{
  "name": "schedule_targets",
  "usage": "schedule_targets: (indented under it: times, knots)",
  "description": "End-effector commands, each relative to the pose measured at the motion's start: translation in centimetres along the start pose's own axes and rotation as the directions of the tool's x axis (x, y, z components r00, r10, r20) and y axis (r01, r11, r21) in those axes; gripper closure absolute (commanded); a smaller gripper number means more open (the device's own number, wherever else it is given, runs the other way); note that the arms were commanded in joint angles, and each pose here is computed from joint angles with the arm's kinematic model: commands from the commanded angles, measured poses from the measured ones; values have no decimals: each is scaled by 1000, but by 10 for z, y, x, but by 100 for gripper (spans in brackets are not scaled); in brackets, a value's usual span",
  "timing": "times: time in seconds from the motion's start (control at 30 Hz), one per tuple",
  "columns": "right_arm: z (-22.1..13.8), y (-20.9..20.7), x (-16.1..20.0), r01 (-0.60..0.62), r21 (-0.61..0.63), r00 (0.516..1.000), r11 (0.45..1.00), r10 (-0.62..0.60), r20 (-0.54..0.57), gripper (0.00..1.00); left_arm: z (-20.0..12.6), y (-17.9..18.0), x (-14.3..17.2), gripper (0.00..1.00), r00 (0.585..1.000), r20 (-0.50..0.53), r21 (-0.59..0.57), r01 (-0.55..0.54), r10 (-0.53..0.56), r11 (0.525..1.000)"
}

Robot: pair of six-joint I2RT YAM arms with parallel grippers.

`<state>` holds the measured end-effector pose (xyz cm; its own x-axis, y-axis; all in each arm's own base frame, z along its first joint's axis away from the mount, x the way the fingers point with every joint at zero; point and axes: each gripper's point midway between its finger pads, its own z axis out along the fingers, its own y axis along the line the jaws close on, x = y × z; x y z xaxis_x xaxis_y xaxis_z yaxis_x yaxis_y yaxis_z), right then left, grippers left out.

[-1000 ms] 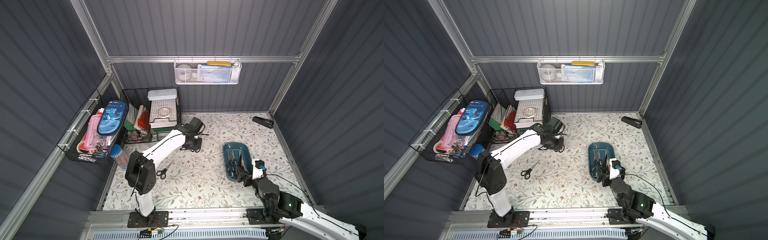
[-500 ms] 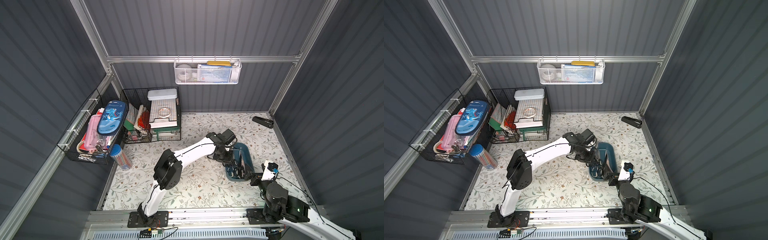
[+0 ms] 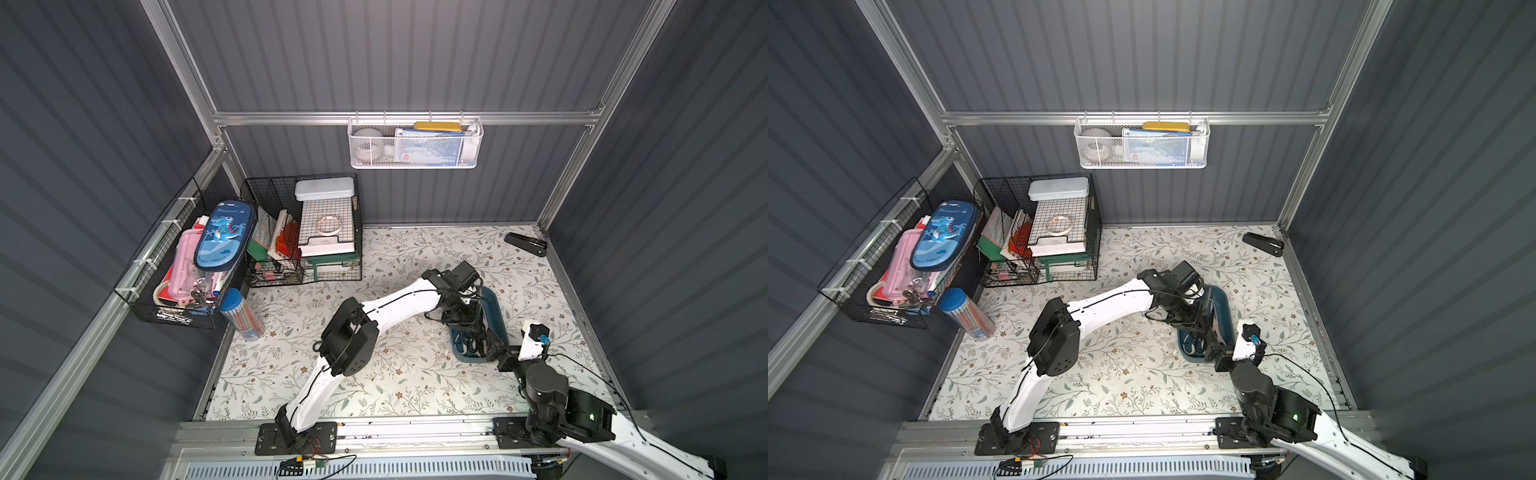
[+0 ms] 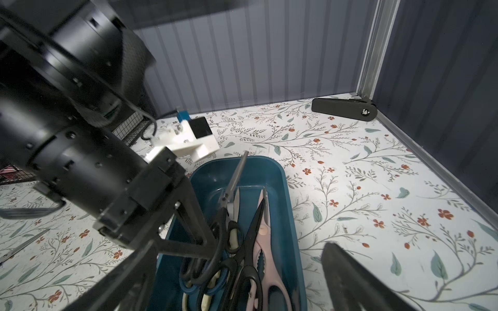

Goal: Put the scissors into the storage box
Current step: Place the scissors in the storage box.

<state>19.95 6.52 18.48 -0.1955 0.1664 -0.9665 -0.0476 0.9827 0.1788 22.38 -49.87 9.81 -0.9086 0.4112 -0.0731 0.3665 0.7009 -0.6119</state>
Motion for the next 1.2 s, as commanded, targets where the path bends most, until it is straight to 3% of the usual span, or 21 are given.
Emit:
schedule_targets:
  times: [0.0,0.17,0.3,0.5,0.67,0.83,0.97,1.07,1.17]
  knots:
    - [-3,-5,-2,-22,8,1000,1000,22,18,1,-1,-7,3,91,999,-14,14,30,-30,999]
    - [-4,-8,-3,-35,7,999,999,35,28,1,4,12,20,88,995,-54,-37,87,-89,996]
    - [-3,-5,-1,-25,0,1000,1000,25,18,1,8,10,15,85,995,-54,-29,77,-78,997]
    - [-1,-2,0,-9,3,1000,1000,9,6,1,10,-7,-1,69,999,-15,36,45,-45,998]
    - [0,0,1,-3,1,1000,1000,3,-1,1,-2,-34,-18,53,999,42,126,11,-17,992]
    - [-1,-1,1,-8,0,1000,1000,8,-2,1,-30,-40,-39,55,985,172,134,-28,5,991]
    - [-1,-1,1,-8,-2,1000,1000,8,-2,1,-65,5,-45,56,970,240,50,12,-23,999]
    - [1,6,4,9,-32,1000,999,-9,-9,1,-101,66,-38,57,966,257,-113,70,-38,991]
    - [5,20,8,41,-85,999,996,-41,1,1,-147,130,-7,56,963,266,-329,143,-53,934]
